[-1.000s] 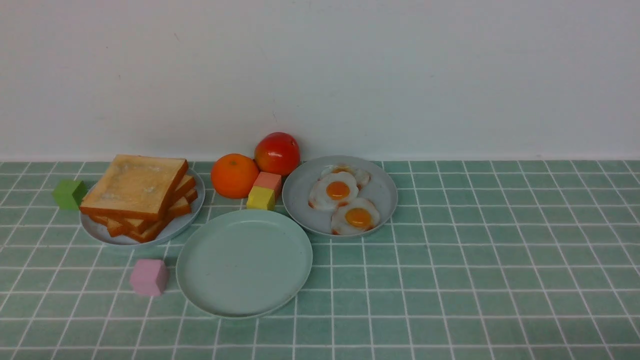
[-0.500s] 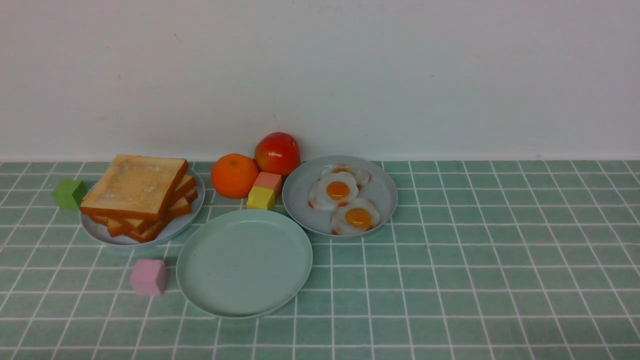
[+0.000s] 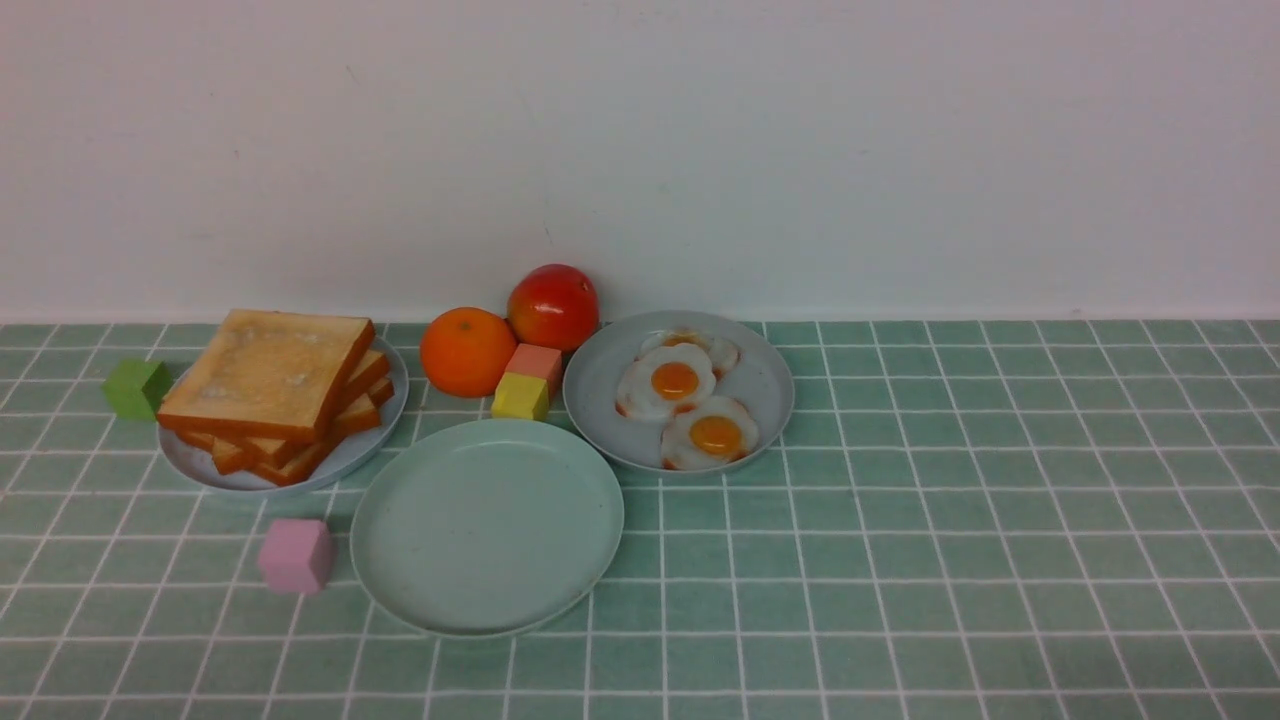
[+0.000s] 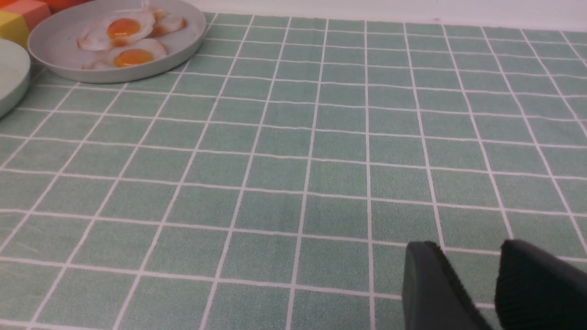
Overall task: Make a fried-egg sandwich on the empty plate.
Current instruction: Use the left arm to grab a slice of bread, then use the left arm to put a slice of bread into the empty plate in the middle, then use the right arm to grab a fried egg
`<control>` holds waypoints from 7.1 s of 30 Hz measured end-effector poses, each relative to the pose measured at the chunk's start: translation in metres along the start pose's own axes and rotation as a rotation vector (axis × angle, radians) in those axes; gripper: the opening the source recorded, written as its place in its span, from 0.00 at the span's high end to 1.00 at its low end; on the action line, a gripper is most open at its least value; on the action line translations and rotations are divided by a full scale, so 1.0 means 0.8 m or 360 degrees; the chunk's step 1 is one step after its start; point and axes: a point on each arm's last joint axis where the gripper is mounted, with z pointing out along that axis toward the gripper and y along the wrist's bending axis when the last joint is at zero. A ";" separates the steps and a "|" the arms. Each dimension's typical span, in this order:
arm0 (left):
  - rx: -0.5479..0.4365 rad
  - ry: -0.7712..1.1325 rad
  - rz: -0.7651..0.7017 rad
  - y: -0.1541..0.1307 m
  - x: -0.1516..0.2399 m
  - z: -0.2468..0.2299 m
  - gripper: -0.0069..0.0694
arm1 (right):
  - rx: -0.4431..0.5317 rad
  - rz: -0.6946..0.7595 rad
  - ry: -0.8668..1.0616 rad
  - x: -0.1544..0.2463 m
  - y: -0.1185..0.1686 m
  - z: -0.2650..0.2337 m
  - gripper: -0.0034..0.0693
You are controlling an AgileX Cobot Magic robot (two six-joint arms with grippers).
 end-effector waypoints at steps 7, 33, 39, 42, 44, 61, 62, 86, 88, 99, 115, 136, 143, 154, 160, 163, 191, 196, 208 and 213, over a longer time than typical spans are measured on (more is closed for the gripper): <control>0.0055 0.0102 0.0196 -0.048 -0.028 0.002 0.70 | 0.0000 0.0000 0.0000 0.000 0.000 0.000 0.62; -0.0601 0.1497 0.1098 -0.100 -0.003 0.313 0.88 | -0.0463 0.0317 0.0137 -0.176 0.032 -0.052 0.91; -0.0628 0.1515 0.1274 -0.073 0.025 0.391 0.71 | -0.0537 0.0116 0.0406 -0.239 0.035 -0.042 0.95; -0.0606 0.1478 0.1372 -0.062 0.035 0.423 0.57 | -0.0616 0.0115 0.0442 -0.249 0.040 -0.036 0.95; -0.0593 0.1459 0.1420 -0.056 0.040 0.438 0.51 | -0.0647 0.0121 0.0456 -0.250 0.042 -0.034 0.95; -0.0586 0.1522 0.1597 -0.002 0.086 0.473 0.59 | -0.0675 0.0117 0.0492 -0.248 0.044 -0.034 0.95; -0.0586 0.1521 0.1598 -0.002 0.086 0.473 0.63 | -0.0675 0.0117 0.0492 -0.248 0.044 -0.034 0.95; -0.0205 0.1895 0.1798 -0.177 0.137 0.315 0.90 | -0.0720 0.0142 0.0521 -0.247 0.047 -0.036 0.93; -0.0152 0.1938 0.1880 -0.177 0.168 0.305 0.90 | -0.0720 0.0142 0.0521 -0.247 0.047 -0.036 0.93; -0.0171 0.1832 0.2138 -0.143 0.225 0.327 0.87 | -0.0718 0.0141 0.0521 -0.247 0.047 -0.036 0.88; -0.0181 0.1866 0.2001 -0.144 0.231 0.324 0.48 | -0.0695 0.0157 0.0450 -0.251 0.046 -0.033 0.55; 0.0415 0.1096 0.1239 -0.235 -0.029 0.118 0.93 | -0.1018 0.0236 0.0951 -0.276 0.096 0.258 0.85; 0.0600 0.0861 0.1216 -0.181 -0.038 0.060 0.93 | -0.1053 0.0324 0.1219 -0.225 0.135 0.401 0.72; 0.0596 0.0824 0.1119 -0.176 -0.045 0.050 0.93 | -0.0961 0.0580 0.1283 -0.176 0.147 0.526 0.51; 0.0589 0.0831 0.1113 -0.176 -0.044 0.051 0.93 | -0.0921 0.0637 0.1274 -0.151 0.150 0.564 0.50; 0.0586 0.0833 0.1110 -0.175 -0.044 0.051 0.93 | -0.0892 0.0650 0.1235 -0.149 0.149 0.570 0.50; 0.0585 0.0836 0.1108 -0.175 -0.044 0.051 0.93 | -0.0873 0.0620 0.1194 -0.141 0.166 0.575 0.53; 0.0584 0.0841 0.1095 -0.175 -0.044 0.051 0.93 | -0.0858 0.0621 0.1178 -0.140 0.165 0.577 0.67; 0.0576 0.0847 0.1105 -0.175 -0.044 0.051 0.93 | -0.0845 0.0672 0.1152 -0.141 0.166 0.580 0.86; 0.0484 0.0935 0.1149 -0.166 -0.041 0.049 0.93 | -0.0950 0.0555 0.1072 -0.188 0.167 0.555 0.86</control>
